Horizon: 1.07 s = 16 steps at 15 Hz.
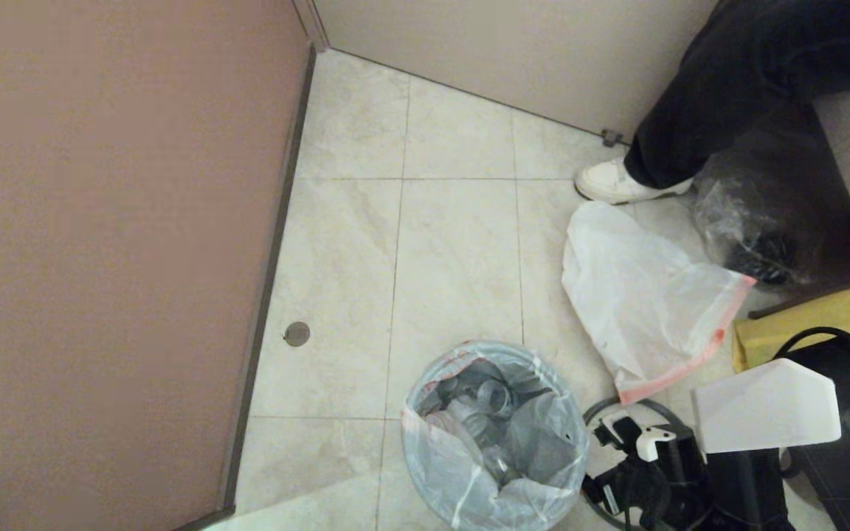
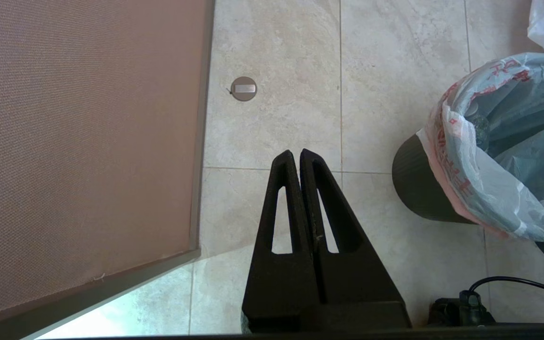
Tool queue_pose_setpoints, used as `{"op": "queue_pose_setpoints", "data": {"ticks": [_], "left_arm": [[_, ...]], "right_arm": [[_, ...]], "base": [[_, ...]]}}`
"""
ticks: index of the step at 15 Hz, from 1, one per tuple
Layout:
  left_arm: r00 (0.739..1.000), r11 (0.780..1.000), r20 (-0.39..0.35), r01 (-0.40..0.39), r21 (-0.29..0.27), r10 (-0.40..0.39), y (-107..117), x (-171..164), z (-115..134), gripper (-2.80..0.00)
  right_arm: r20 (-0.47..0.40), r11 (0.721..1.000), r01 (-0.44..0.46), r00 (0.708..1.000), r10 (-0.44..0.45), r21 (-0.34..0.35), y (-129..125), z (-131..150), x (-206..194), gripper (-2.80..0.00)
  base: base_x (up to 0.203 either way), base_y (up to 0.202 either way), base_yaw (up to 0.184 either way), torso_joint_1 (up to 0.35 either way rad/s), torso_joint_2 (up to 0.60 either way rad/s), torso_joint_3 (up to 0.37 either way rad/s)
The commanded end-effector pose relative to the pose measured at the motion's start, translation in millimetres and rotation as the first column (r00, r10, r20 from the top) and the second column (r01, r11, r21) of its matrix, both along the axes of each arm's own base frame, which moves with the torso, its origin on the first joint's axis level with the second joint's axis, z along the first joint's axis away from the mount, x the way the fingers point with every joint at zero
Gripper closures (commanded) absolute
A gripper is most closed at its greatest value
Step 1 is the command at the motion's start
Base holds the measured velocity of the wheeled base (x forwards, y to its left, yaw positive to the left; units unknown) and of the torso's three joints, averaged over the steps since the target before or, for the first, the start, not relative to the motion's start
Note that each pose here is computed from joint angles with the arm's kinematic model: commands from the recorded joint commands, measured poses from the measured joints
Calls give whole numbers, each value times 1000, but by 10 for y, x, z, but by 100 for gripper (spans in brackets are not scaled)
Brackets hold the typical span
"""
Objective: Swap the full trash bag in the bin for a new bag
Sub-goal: Place the trash bag on the floor
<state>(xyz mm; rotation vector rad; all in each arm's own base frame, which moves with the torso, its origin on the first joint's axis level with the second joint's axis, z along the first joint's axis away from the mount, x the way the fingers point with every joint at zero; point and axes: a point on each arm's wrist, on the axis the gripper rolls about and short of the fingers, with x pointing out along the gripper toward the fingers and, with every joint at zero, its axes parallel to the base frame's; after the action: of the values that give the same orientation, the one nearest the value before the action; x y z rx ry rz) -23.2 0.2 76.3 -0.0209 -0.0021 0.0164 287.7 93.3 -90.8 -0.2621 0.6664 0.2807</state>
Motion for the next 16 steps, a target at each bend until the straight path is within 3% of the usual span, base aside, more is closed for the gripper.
{"op": "queue_pose_setpoints", "data": {"ticks": [1, 3, 5, 10, 11, 16], "left_arm": [[1000, 1000, 0, 0, -1, 0, 0, 1, 2, 0], [1000, 1000, -2, 0, -1, 0, 0, 1, 0, 0], [1000, 1000, -1, 0, -1, 0, 0, 1, 1, 0], [1000, 1000, -1, 0, -1, 0, 0, 1, 2, 0], [1000, 1000, -2, 0, -1, 0, 0, 1, 0, 0], [1000, 1000, 0, 0, -1, 0, 0, 1, 2, 0]], "right_arm": [[70, 995, 72, 995, -68, -65, -42, 73, 180, -280], [115, 978, 141, 986, -125, -152, -165, 94, 365, -280], [131, 962, 191, 977, -167, -195, -225, 139, 534, -280], [129, 959, 197, 976, -173, -203, -215, 253, 497, -280], [126, 961, 190, 978, -167, -203, -195, 267, 476, 0], [101, 963, 165, 984, -147, -213, -145, 268, 370, 0]], "base": [[0, 0, 0, 0, 0, 0], [0, 0, 0, 0, 0, 0], [0, 0, 0, 0, 0, 0], [0, 0, 0, 0, 0, 0], [0, 0, 0, 0, 0, 0], [0, 0, 0, 0, 0, 0]]}}
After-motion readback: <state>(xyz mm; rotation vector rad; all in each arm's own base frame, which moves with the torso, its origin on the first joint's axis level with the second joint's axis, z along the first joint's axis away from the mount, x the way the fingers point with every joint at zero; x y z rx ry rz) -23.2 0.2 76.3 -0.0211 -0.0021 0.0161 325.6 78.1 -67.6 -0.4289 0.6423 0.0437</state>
